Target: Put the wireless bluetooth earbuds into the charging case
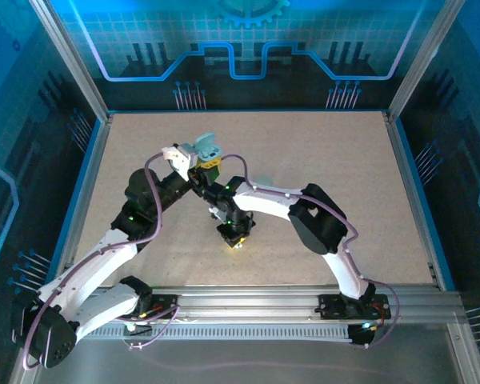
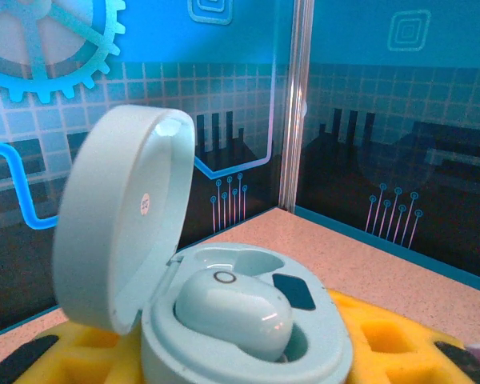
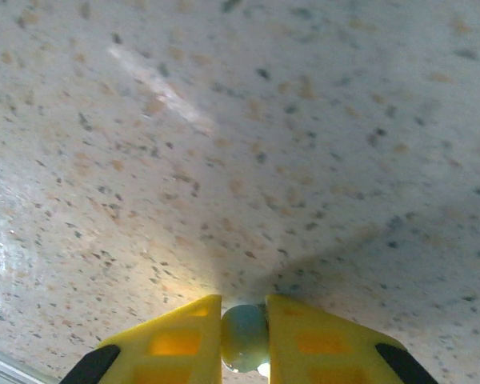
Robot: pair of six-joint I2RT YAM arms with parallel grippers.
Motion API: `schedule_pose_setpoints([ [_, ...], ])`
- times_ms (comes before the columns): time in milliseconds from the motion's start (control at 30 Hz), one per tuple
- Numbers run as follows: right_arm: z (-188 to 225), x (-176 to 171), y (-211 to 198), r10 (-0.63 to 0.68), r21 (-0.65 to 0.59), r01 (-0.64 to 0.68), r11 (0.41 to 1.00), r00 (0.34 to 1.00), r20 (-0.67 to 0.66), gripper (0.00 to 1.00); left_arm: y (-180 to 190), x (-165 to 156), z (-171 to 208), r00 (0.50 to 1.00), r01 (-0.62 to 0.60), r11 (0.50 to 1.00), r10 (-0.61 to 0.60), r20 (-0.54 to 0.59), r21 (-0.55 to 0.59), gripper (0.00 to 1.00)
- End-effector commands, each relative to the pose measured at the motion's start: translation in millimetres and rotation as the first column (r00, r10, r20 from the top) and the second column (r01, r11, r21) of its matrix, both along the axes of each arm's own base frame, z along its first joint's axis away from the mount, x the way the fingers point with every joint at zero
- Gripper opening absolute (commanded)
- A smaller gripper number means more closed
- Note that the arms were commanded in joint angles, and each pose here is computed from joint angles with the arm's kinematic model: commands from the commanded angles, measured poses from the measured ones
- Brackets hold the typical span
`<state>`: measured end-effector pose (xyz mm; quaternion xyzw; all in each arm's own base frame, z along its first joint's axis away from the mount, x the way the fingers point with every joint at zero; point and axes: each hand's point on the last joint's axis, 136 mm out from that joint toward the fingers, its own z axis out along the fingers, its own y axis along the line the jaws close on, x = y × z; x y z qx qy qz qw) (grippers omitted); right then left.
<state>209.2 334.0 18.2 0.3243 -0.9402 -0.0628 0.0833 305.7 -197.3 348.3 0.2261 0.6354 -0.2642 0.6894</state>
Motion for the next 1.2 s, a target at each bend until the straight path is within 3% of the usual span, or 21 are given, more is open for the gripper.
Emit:
schedule_pose_setpoints([
  [0,25,23,-18,-0.111,0.057,0.107,0.993,0.992,0.061,0.19,3,0,18,0.999,-0.013,1.000,0.014,0.033,-0.026,0.34],
  [167,64,41,-42,-0.238,0.207,0.220,0.953,0.969,0.066,0.19,-3,2,12,1.000,0.017,1.000,-0.016,0.022,-0.018,0.34],
  [300,106,54,-60,-0.318,0.337,0.279,0.899,0.946,0.066,0.18,-22,-3,0,0.992,0.124,0.992,-0.124,0.019,0.009,0.34],
  [433,160,66,-78,-0.387,0.479,0.306,0.823,0.919,0.077,0.18,-45,-11,-14,0.964,0.266,0.964,-0.267,0.022,0.028,0.34],
  [567,210,68,-94,-0.432,0.597,0.302,0.743,0.898,0.083,0.18,-60,-13,-29,0.947,0.318,0.946,-0.321,0.032,0.068,0.34],
  [800,271,55,-92,-0.415,0.732,0.229,0.642,0.906,0.081,0.18,-81,-23,-45,0.905,0.420,0.900,-0.425,0.019,0.117,0.33],
  [1167,311,43,-76,-0.359,0.829,0.164,0.534,0.932,0.047,0.18,-94,-30,-57,0.870,0.488,0.862,-0.492,-0.007,0.136,0.34],
])
